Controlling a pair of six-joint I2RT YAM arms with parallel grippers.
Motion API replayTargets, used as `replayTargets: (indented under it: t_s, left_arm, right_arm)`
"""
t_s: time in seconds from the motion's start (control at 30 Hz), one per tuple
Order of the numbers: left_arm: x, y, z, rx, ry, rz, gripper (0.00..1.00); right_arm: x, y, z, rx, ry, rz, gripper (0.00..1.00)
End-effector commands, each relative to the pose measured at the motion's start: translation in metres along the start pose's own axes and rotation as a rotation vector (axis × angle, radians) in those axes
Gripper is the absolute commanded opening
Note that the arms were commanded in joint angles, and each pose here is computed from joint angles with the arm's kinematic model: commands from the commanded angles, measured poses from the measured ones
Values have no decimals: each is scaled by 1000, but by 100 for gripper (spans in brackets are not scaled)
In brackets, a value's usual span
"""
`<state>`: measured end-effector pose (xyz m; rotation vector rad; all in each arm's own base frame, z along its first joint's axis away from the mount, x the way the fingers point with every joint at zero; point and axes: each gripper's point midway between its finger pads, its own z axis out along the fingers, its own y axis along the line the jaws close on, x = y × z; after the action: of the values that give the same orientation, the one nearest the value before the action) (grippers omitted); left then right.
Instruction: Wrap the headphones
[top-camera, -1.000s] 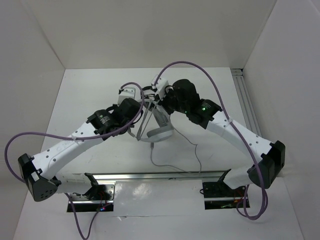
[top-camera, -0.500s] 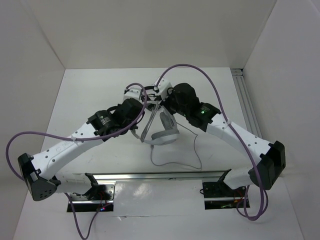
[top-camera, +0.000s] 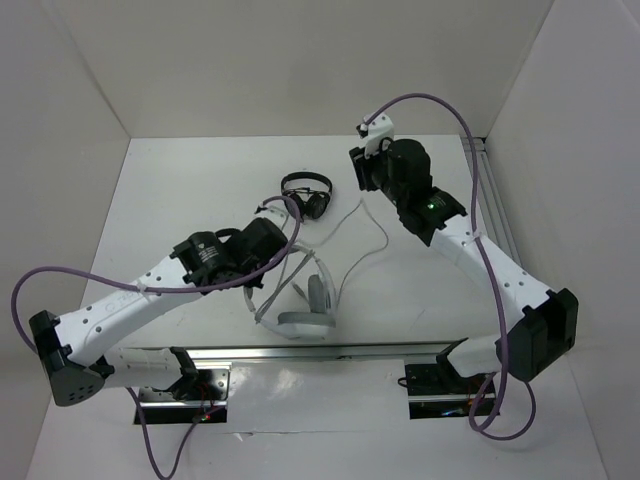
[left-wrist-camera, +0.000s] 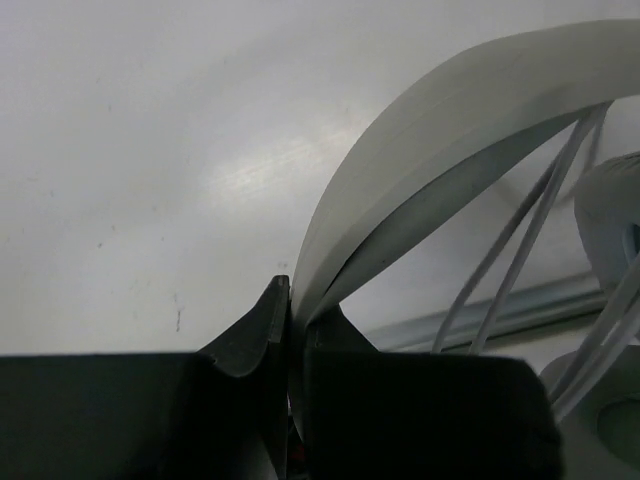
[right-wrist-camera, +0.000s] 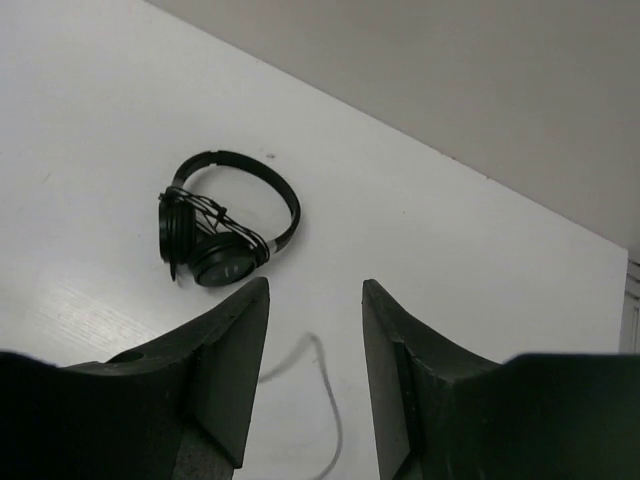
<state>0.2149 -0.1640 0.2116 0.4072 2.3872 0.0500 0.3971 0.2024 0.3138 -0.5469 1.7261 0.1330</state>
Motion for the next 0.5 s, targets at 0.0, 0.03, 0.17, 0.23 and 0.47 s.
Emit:
replayTargets:
  t_s: [0.0, 0.03, 0.17, 0.23, 0.47]
  left_arm:
    - [2, 6, -20, 37, 1, 18, 0]
    - [1, 9, -25, 40, -6, 15, 0]
    - [-7, 11, -33, 41, -35, -18, 0]
    - [-8, 12, -35, 42, -36, -28, 0]
    - [-28, 39, -46, -69, 5, -123, 0]
  right_arm:
    - [-44, -4, -11, 15, -172, 94, 50]
    - [-34, -1, -8, -7, -160, 113, 48]
    - [-15, 29, -9, -162, -156, 167, 53]
    - [2, 54, -17, -287, -142, 169, 61]
    - [56, 75, -35, -534, -83, 195, 80]
